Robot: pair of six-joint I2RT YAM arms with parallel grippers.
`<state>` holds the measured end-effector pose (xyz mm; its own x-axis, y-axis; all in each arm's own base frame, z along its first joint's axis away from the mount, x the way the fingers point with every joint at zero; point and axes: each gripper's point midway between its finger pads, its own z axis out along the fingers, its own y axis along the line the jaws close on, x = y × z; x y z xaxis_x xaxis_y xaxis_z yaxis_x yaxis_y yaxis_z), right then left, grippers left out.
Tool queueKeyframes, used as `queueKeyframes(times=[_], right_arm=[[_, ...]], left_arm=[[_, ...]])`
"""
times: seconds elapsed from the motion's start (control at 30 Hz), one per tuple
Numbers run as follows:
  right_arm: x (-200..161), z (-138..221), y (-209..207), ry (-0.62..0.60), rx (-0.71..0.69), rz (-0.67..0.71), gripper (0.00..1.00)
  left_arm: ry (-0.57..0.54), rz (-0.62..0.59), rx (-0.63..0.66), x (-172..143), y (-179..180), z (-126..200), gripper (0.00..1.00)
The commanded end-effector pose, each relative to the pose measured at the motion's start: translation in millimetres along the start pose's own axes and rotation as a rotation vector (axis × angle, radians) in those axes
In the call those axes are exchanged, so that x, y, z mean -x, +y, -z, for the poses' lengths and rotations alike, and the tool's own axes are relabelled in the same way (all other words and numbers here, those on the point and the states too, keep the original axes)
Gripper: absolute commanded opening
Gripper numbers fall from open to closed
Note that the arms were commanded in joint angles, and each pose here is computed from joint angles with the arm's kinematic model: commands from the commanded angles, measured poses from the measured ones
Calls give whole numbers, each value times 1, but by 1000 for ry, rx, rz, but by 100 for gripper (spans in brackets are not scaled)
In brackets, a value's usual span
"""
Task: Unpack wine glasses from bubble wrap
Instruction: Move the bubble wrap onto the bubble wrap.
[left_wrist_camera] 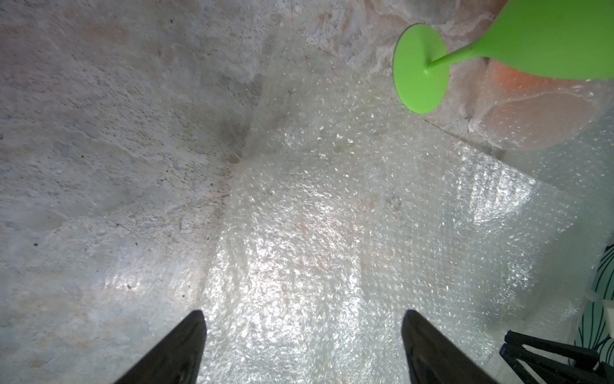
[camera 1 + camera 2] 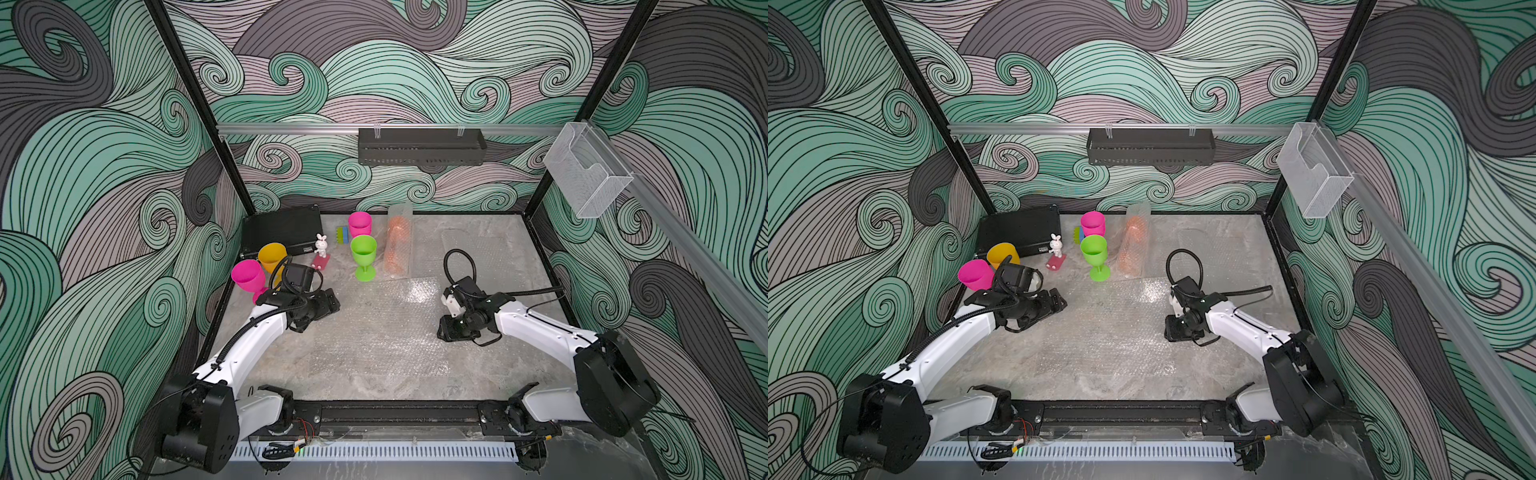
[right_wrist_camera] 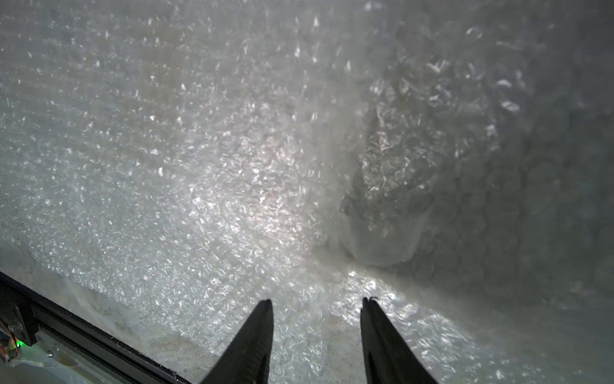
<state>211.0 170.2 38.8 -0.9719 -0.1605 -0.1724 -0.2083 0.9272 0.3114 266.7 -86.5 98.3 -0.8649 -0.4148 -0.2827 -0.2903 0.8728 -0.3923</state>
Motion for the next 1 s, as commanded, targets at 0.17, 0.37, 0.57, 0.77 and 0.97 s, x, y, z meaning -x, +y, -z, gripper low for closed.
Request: queueKeyframes(times=[0.17,0.37,0.57,0.77,0.97], right_arm=[[-3,-21,12,25,93,-56,46],[-5,-28,14,31,107,-70,38],[-7,-33,14,42,100,-76,14],[-4,-20,14,18,87,-62,4],[3,1,17,-15,65,-25,3]], left_arm=[[-24,15,-35,6,-7,4,91],[-22,14,-40,6,-8,4,91],[-25,13,-46,6,-9,5,91],[-26,13,-44,6,-8,4,91],[-24,11,-48,5,-8,3,91]])
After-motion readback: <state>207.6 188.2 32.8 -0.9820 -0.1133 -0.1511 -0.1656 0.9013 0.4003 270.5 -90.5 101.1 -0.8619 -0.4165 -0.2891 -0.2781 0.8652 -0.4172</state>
